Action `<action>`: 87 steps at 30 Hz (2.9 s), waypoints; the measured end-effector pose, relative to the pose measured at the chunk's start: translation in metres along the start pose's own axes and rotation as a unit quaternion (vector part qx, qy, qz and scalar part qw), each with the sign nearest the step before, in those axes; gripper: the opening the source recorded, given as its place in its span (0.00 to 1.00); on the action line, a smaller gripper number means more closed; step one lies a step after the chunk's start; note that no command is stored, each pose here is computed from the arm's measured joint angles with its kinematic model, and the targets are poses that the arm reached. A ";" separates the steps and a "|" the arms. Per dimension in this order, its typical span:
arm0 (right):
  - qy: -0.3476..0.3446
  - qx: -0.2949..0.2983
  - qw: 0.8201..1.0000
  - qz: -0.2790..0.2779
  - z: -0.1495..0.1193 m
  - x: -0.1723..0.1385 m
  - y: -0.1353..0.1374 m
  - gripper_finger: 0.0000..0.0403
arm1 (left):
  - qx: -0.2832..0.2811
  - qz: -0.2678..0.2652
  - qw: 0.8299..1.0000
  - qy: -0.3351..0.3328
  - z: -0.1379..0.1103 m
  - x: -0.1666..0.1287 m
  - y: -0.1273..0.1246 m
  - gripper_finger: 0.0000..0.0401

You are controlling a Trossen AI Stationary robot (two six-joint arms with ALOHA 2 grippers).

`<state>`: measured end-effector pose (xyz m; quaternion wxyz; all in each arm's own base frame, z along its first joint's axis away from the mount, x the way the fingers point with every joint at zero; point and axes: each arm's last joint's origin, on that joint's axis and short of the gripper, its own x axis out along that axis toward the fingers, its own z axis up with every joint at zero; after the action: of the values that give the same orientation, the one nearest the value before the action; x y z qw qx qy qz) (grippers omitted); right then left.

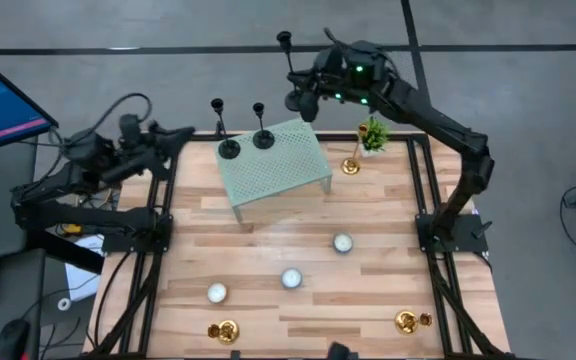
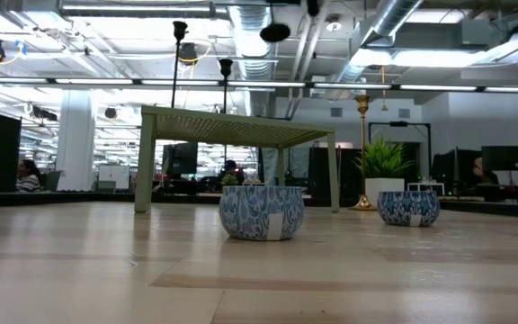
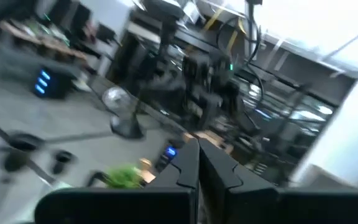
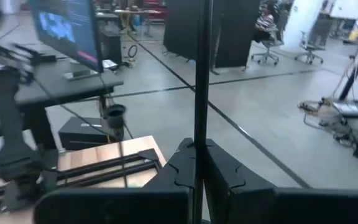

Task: Pick & Place candle stick holders
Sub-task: Put the black candle holder on the shelf aligned with the other black candle holders

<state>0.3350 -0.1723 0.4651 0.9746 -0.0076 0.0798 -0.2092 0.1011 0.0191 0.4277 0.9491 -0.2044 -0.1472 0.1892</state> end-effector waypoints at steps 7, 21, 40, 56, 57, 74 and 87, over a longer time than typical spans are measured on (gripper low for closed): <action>-0.033 0.026 0.999 -0.016 -0.046 0.016 -0.014 0.00 | 0.055 0.044 0.997 -0.029 0.008 -0.016 0.006 0.01; -0.080 0.063 0.995 -0.009 -0.150 0.030 -0.027 0.00 | 0.116 0.087 0.989 -0.041 0.011 -0.020 0.009 0.00; -0.051 0.041 0.998 0.006 -0.188 0.060 -0.024 0.00 | 0.120 0.097 0.987 -0.044 0.011 -0.021 0.010 0.01; -0.029 0.003 0.999 -0.022 -0.192 0.060 -0.029 0.00 | 0.120 0.097 0.987 -0.043 0.011 -0.020 0.010 0.01; -0.029 0.001 0.999 -0.022 -0.192 0.060 -0.029 0.00 | 0.120 0.097 0.987 -0.043 0.011 -0.020 0.010 0.01; -0.034 0.010 0.999 -0.026 -0.192 0.060 -0.032 0.00 | 0.120 0.097 0.987 -0.044 0.011 -0.020 0.010 0.02; -0.130 0.063 0.990 0.004 -0.196 0.049 -0.046 0.00 | 0.119 0.097 0.987 -0.046 0.011 -0.020 0.009 0.02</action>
<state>0.3295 -0.2305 0.2665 0.9761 0.0268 -0.0609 -0.2067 0.0763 0.0224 0.4293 0.9362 -0.0944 -0.1464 0.3053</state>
